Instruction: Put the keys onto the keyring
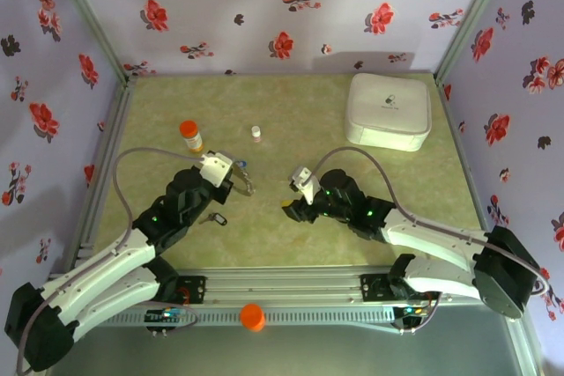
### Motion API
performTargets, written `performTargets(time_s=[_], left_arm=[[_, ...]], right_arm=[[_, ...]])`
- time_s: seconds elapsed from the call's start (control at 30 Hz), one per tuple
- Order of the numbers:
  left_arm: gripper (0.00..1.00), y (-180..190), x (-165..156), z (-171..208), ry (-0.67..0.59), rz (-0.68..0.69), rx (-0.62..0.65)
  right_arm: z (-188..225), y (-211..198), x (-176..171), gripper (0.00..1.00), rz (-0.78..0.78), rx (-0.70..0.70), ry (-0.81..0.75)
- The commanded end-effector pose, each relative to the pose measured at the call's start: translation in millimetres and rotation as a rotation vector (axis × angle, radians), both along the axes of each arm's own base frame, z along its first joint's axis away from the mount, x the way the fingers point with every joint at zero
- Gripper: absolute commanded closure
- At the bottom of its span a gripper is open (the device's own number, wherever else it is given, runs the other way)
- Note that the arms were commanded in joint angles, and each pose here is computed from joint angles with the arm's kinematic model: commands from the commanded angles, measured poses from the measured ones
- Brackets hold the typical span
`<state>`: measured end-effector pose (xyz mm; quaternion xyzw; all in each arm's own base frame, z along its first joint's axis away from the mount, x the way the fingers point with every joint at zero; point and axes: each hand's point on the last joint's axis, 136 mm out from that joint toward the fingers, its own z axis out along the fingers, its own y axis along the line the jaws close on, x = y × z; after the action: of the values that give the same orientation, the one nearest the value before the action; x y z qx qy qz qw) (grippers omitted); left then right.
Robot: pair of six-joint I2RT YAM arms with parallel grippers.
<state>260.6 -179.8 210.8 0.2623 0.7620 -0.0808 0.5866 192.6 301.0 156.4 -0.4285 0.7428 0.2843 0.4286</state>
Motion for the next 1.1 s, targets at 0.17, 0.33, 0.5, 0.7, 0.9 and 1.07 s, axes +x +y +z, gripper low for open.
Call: performTargets(time_s=[0.17, 0.33, 0.5, 0.7, 0.9, 1.07], left_arm=[[1.0, -19.9, -4.1, 37.2, -0.078, -0.083, -0.238], [1.0, -31.3, -10.6, 50.0, -0.12, -0.161, -0.298], [1.0, -42.9, -20.1, 57.3, -0.14, -0.25, -0.33], [1.0, -50.2, -28.5, 58.7, -0.15, -0.317, -0.349], [1.0, -54.6, -24.4, 55.1, -0.146, -0.319, -0.348], [1.0, -62.9, -19.8, 45.4, -0.122, -0.334, -0.335]], right_arm=[[38.5, 15.3, -16.9, 0.48, 0.074, 0.272, 0.005], [41.1, 18.7, -29.5, 0.5, 0.156, 0.312, 0.016], [41.5, 19.4, -34.4, 0.53, 0.211, 0.299, -0.059], [41.4, 14.1, -34.9, 0.55, 0.216, 0.268, -0.114], [51.8, -0.8, -33.1, 0.53, 0.174, 0.233, -0.18], [57.0, -15.7, -31.0, 0.52, 0.113, 0.209, -0.19]])
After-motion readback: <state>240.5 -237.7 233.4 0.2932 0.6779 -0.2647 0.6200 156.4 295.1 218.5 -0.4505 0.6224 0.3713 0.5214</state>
